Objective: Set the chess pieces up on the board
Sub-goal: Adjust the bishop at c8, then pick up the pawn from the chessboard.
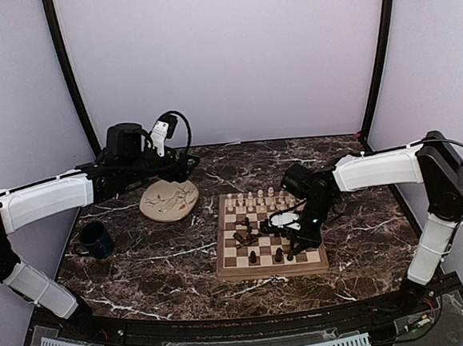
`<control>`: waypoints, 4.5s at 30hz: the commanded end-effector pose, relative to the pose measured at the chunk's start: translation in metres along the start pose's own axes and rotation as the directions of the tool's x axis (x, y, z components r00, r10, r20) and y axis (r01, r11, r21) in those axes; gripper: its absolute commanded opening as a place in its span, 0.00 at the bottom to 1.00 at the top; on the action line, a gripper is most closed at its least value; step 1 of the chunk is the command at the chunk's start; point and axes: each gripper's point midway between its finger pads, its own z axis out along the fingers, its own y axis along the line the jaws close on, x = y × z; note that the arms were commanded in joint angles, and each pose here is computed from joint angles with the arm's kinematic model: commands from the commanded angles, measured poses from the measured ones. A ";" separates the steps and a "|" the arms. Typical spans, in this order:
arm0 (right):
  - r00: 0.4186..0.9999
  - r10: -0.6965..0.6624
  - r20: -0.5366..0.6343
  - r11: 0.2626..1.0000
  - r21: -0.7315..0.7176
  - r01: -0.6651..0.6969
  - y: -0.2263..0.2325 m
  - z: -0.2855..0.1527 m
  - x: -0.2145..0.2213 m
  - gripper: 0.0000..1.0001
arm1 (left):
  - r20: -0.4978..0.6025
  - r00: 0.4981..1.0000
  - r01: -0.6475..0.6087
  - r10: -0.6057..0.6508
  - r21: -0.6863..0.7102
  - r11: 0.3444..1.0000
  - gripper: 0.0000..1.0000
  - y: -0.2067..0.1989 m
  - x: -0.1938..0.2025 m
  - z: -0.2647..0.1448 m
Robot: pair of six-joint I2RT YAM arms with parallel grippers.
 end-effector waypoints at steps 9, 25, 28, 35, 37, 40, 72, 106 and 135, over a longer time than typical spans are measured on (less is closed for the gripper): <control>1.000 0.011 -0.016 1.000 0.001 -0.011 0.000 0.003 0.002 0.05 | 0.021 1.000 -0.005 0.005 0.024 1.000 0.87 -0.006 -0.011 0.000; 0.929 0.039 0.369 0.959 0.246 -0.138 -0.043 -0.140 -0.009 0.27 | -0.201 0.980 0.025 0.007 0.154 0.988 0.99 -0.030 0.025 0.039; 0.892 0.025 0.450 0.938 0.298 -0.177 -0.045 -0.162 -0.006 0.39 | -0.203 0.975 -0.056 0.096 0.193 0.980 0.99 -0.060 0.027 0.044; 0.814 0.022 0.580 0.897 0.348 -0.273 -0.064 -0.194 0.004 0.40 | -0.290 0.925 -0.260 0.246 -0.011 0.965 0.99 -0.061 0.047 0.056; 0.786 0.062 0.615 0.897 0.312 -0.314 -0.071 -0.195 0.014 0.40 | -0.319 0.895 -0.298 0.313 0.095 0.950 0.98 -0.074 0.058 0.062; 0.758 0.072 0.648 0.882 0.314 -0.352 -0.074 -0.200 0.026 0.40 | -0.212 0.918 -0.273 0.335 0.275 0.922 0.94 -0.105 0.068 0.051; 0.763 0.071 0.643 0.881 0.318 -0.350 -0.073 -0.184 0.041 0.43 | -0.235 0.961 0.017 0.148 0.582 0.813 0.45 -0.099 0.166 0.085; 0.769 0.090 0.633 0.883 0.306 -0.355 -0.077 -0.177 0.043 0.43 | -0.314 0.894 -0.089 0.320 0.576 0.813 0.27 -0.110 0.210 0.093; 0.772 0.103 0.627 0.891 0.288 -0.352 -0.078 -0.173 0.043 0.44 | -0.511 0.756 -0.083 0.408 0.543 0.835 0.06 -0.094 0.183 0.049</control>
